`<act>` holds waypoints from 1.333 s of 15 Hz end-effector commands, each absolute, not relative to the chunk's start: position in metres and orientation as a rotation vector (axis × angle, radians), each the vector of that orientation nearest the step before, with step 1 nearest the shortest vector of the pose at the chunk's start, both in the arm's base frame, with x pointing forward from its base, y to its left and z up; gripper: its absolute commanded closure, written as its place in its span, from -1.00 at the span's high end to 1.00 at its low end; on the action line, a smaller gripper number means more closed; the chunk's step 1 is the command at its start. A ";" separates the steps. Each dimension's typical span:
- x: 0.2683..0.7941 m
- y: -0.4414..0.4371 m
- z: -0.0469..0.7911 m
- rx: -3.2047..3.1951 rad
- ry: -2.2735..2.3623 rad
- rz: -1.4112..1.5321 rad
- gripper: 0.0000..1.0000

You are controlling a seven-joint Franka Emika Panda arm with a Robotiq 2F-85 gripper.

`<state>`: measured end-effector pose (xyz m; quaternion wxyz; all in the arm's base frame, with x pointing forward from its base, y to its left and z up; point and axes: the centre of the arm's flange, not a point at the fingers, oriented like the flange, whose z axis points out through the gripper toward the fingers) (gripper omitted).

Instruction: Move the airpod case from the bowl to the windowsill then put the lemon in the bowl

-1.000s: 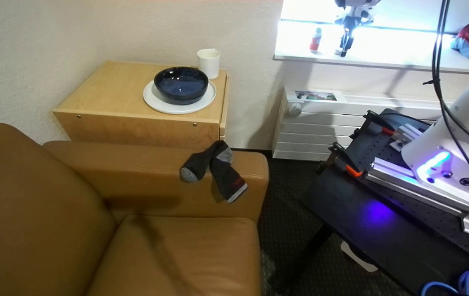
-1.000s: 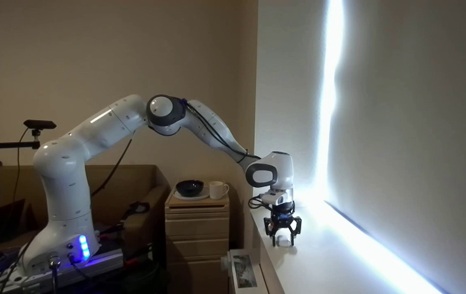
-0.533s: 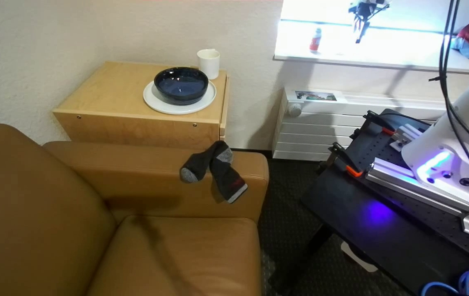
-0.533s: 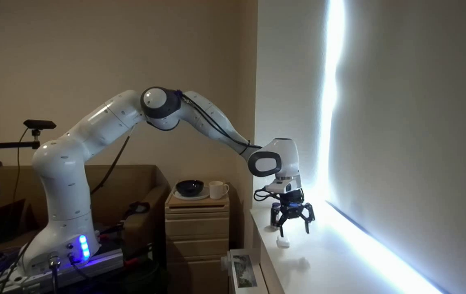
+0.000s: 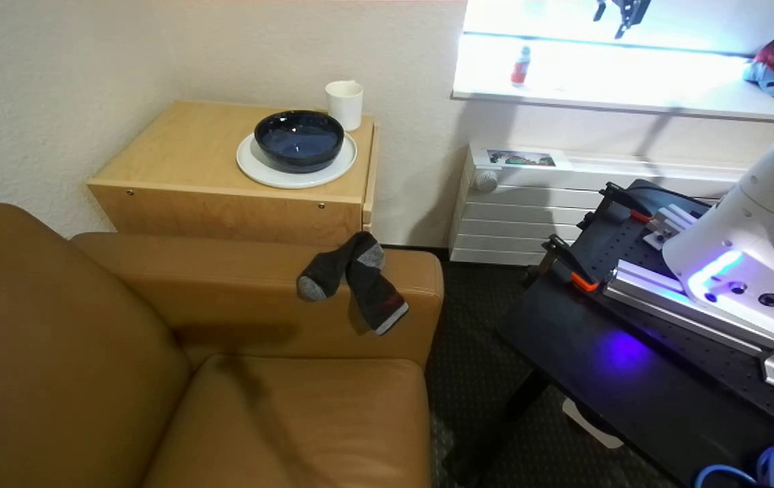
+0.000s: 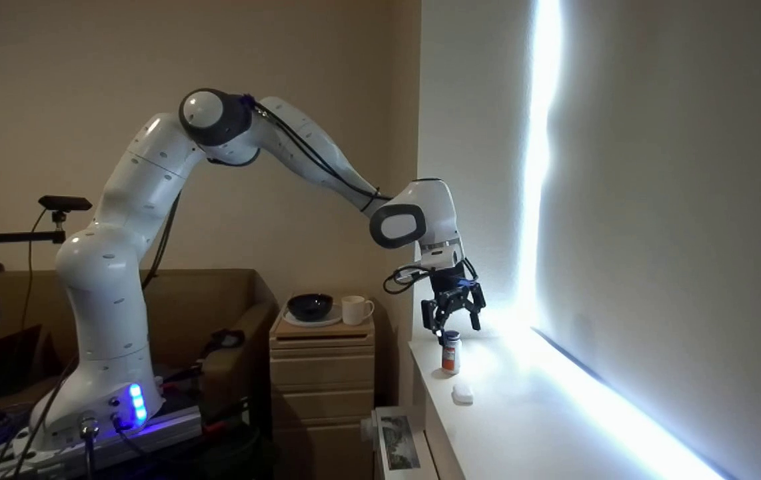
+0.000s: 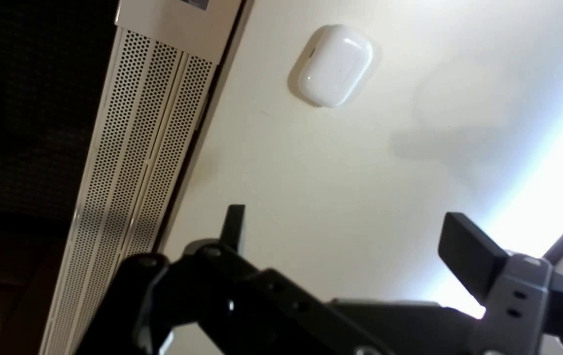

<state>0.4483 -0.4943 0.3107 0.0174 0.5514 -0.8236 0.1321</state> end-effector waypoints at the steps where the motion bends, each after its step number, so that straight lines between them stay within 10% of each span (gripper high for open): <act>1: 0.445 -0.485 0.316 1.757 -2.531 0.424 1.00; 20: 0.557 -0.212 0.338 2.676 -1.872 0.370 1.00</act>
